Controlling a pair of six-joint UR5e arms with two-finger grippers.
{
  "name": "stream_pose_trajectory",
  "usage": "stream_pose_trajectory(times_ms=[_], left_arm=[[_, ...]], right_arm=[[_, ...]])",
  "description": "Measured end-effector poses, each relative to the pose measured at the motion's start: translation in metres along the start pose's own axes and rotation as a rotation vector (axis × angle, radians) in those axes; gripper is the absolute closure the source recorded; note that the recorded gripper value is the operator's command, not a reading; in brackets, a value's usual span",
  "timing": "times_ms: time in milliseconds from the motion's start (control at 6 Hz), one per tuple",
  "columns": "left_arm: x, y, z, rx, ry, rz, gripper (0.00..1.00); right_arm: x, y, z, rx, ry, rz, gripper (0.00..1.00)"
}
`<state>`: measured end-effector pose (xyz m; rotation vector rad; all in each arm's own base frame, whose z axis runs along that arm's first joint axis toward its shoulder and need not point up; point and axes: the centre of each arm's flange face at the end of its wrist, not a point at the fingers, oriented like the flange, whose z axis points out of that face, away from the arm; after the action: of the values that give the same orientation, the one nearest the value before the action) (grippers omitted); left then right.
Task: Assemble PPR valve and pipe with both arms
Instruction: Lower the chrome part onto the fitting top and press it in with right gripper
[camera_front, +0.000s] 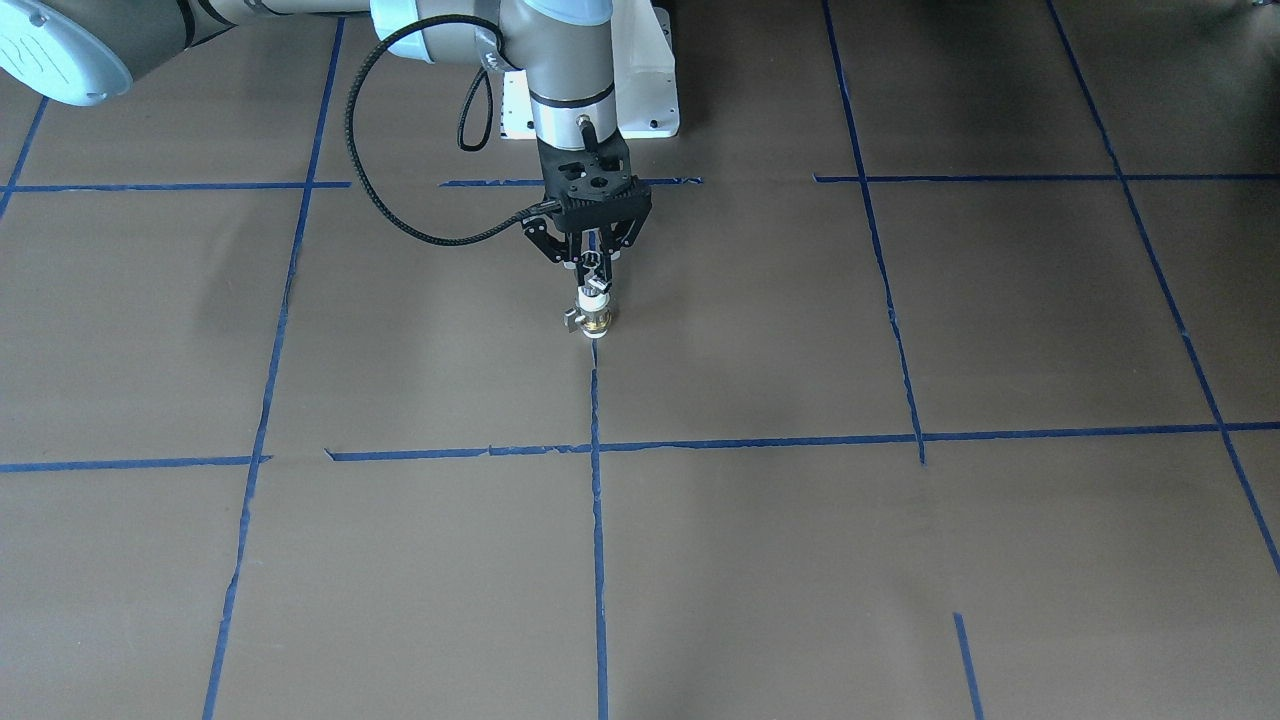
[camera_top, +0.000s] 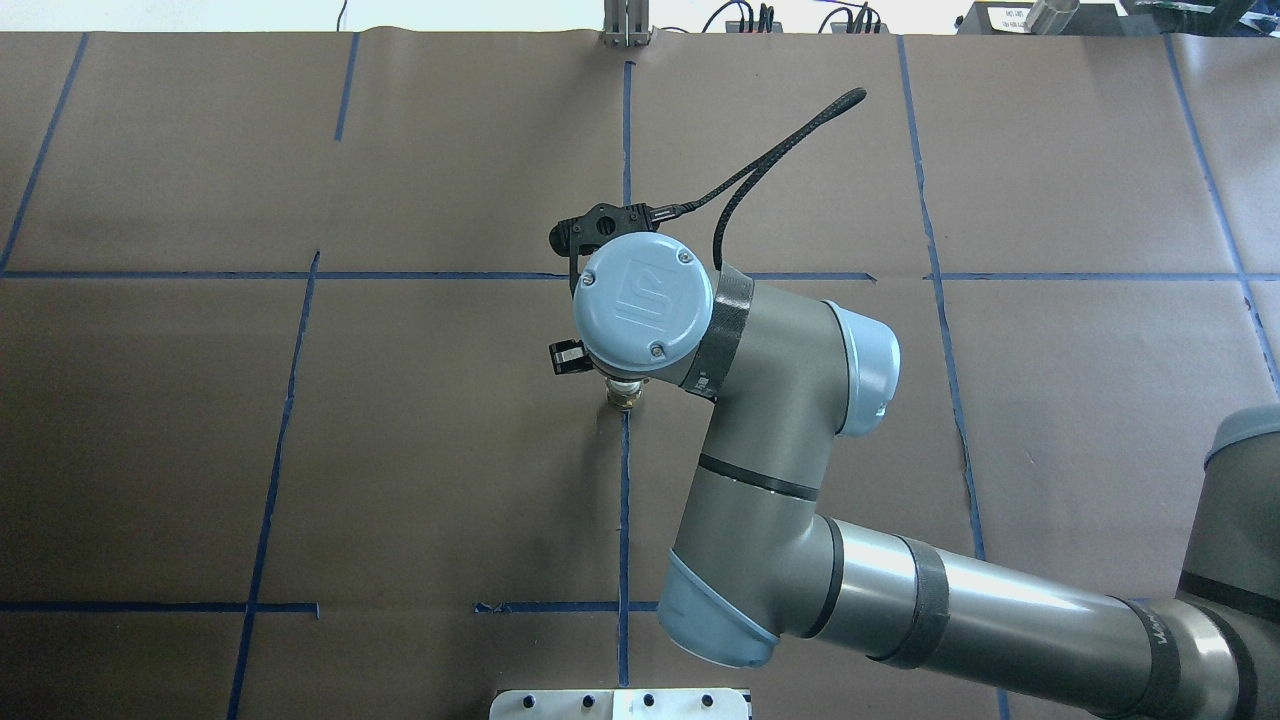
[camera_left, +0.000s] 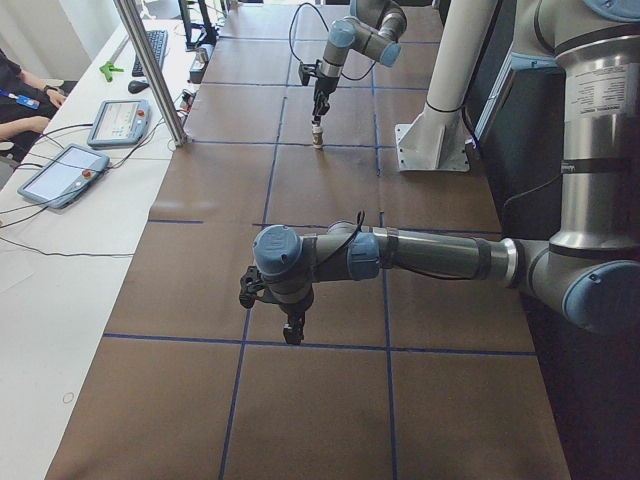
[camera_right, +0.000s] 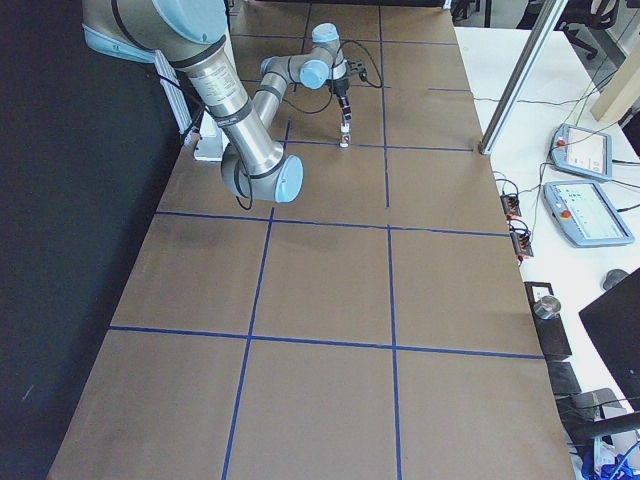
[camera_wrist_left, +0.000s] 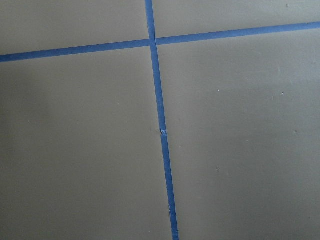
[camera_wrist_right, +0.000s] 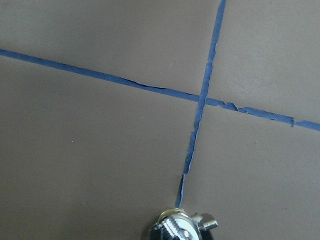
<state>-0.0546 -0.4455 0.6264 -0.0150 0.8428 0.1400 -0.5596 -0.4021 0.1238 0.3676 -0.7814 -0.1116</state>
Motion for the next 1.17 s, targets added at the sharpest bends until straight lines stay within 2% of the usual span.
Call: stream_pose_trajectory(times_ms=[1167], left_arm=[[-0.0005, 0.0001, 0.0004, -0.001, 0.0, -0.001, 0.0]], right_arm=[[-0.0042, 0.007, 0.0069, -0.012, 0.002, -0.008, 1.0]])
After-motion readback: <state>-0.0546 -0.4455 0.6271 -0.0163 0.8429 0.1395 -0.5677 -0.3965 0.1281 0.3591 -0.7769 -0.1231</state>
